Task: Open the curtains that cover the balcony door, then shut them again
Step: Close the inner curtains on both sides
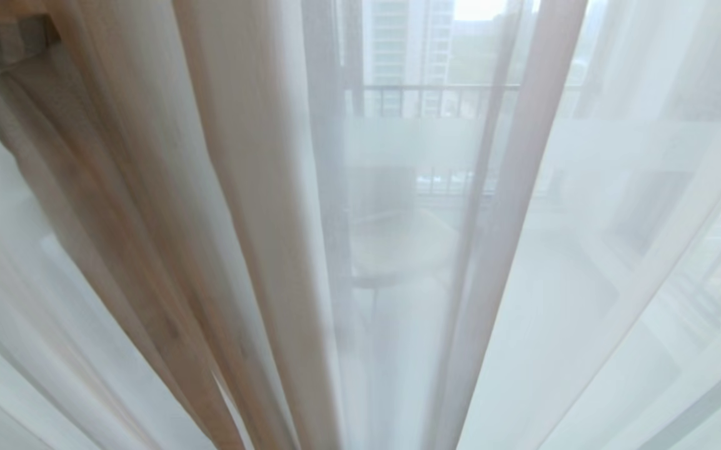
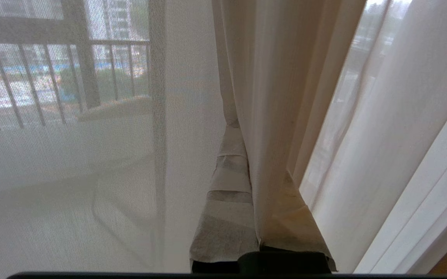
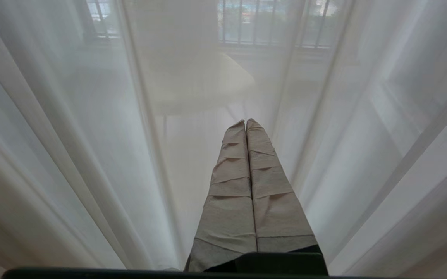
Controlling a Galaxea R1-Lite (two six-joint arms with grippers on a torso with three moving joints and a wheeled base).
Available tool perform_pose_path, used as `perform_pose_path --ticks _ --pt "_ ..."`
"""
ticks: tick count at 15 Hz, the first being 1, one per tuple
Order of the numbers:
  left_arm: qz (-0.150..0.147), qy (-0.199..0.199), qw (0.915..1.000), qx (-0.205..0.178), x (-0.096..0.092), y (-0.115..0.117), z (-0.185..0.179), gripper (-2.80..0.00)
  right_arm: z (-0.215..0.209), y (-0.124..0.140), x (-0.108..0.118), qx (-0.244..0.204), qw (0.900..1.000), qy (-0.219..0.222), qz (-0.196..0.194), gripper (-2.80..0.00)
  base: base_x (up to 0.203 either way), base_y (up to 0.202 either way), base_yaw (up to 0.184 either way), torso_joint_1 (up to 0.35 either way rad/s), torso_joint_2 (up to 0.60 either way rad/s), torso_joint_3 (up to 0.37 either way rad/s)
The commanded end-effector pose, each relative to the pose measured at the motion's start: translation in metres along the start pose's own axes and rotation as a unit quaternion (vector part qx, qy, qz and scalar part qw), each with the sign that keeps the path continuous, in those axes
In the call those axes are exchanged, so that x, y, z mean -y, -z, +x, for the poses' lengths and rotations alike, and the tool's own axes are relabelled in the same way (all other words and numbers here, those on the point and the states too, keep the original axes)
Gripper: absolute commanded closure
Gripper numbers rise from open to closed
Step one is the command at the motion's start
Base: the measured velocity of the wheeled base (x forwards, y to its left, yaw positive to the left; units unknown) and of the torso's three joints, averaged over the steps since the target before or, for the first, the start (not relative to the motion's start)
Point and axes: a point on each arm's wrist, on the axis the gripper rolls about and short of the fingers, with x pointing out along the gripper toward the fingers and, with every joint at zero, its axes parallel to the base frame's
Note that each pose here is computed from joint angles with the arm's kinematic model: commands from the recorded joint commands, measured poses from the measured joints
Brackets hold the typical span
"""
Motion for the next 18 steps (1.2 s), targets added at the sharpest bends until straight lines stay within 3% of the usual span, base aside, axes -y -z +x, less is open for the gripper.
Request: perform_pose_path --ticks 1,10,15,18 --pt "0.001 0.003 1.0 0.005 0.001 -0.002 -0.003 0.0 0.0 0.0 0.0 0.0 1.0 0.0 0.0 0.0 0.0 -0.134 -0.003 0.002 0.0 0.006" --pt "0.005 -0.004 0.9997 0.022 0.006 -0.008 -0.017 0.0 0.0 0.0 0.0 0.0 1.0 0.0 0.0 0.0 0.0 -0.01 0.0 0.0 0.0 0.0" --pt "0.007 -0.007 0.9996 0.027 0.02 -0.02 -0.057 0.0 0.0 0.0 0.0 0.001 1.0 0.0 0.0 0.0 0.0 0.0 0.0 0.0 0.0 0.0" --pt "0.01 -0.003 0.9992 0.038 0.025 -0.039 -0.064 0.0 0.0 0.0 0.0 0.001 1.0 0.0 0.0 0.0 0.0 0.0 0.0 0.0 0.0 0.0"
